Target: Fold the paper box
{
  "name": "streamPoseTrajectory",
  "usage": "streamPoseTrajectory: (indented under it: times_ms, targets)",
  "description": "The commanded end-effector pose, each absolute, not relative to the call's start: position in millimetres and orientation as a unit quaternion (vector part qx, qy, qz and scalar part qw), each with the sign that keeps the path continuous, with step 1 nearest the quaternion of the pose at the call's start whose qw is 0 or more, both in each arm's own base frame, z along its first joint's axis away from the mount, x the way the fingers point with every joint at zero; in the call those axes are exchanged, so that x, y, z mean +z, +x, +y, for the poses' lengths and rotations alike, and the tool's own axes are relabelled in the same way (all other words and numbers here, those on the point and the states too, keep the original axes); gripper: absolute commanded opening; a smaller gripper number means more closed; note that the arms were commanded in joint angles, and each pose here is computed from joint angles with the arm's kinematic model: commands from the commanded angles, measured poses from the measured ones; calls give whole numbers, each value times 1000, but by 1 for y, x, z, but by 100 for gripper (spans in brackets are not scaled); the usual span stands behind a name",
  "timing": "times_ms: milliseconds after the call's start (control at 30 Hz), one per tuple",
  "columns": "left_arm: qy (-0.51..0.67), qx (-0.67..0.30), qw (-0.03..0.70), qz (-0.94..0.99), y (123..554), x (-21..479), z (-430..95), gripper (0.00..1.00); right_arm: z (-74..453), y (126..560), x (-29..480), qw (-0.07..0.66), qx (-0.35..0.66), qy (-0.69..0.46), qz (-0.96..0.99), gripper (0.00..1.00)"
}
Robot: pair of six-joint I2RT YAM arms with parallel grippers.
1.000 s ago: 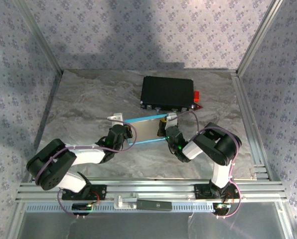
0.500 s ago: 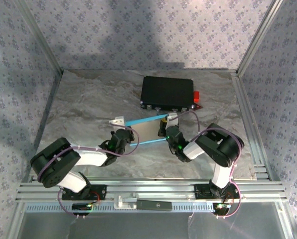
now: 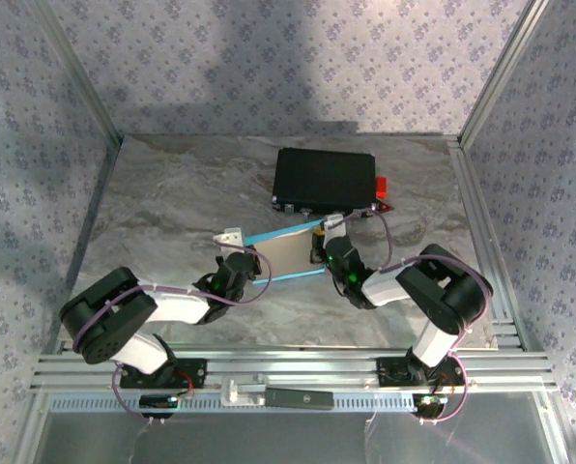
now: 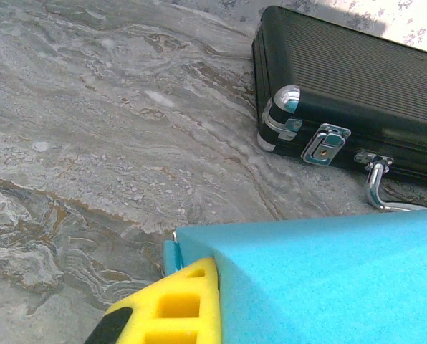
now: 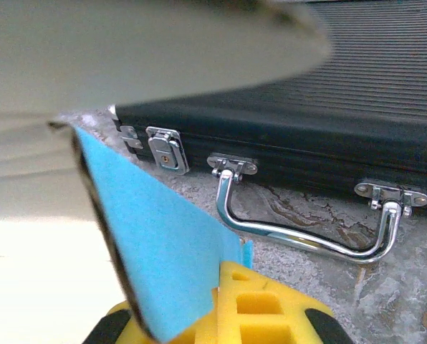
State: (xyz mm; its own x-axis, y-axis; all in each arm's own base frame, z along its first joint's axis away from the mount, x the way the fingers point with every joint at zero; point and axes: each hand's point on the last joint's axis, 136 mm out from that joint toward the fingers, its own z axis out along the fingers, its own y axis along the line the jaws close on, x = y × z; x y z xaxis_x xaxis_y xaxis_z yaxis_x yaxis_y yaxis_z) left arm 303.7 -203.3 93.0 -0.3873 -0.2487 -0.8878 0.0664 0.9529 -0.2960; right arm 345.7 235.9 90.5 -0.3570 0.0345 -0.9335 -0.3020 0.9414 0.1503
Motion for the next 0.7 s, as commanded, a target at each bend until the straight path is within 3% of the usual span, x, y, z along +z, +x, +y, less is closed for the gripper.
streamPoseTrajectory:
  times_ms: [0,100,233,433,667]
  targets:
    - [19,-157,463,872,273,50,-224,0,244,336,85,528,154,-122,826,10]
    - [26,-151,464,873,274,54,-225,0,244,336,96,528,158,-119,826,18]
    - [34,-143,464,874,274,55,-225,0,243,332,109,517,170,-114,831,36]
    - [39,-136,466,873,275,57,-225,0,243,308,124,476,207,-113,847,56]
    - [44,-131,462,876,279,56,-232,0,236,287,118,423,207,-118,874,68]
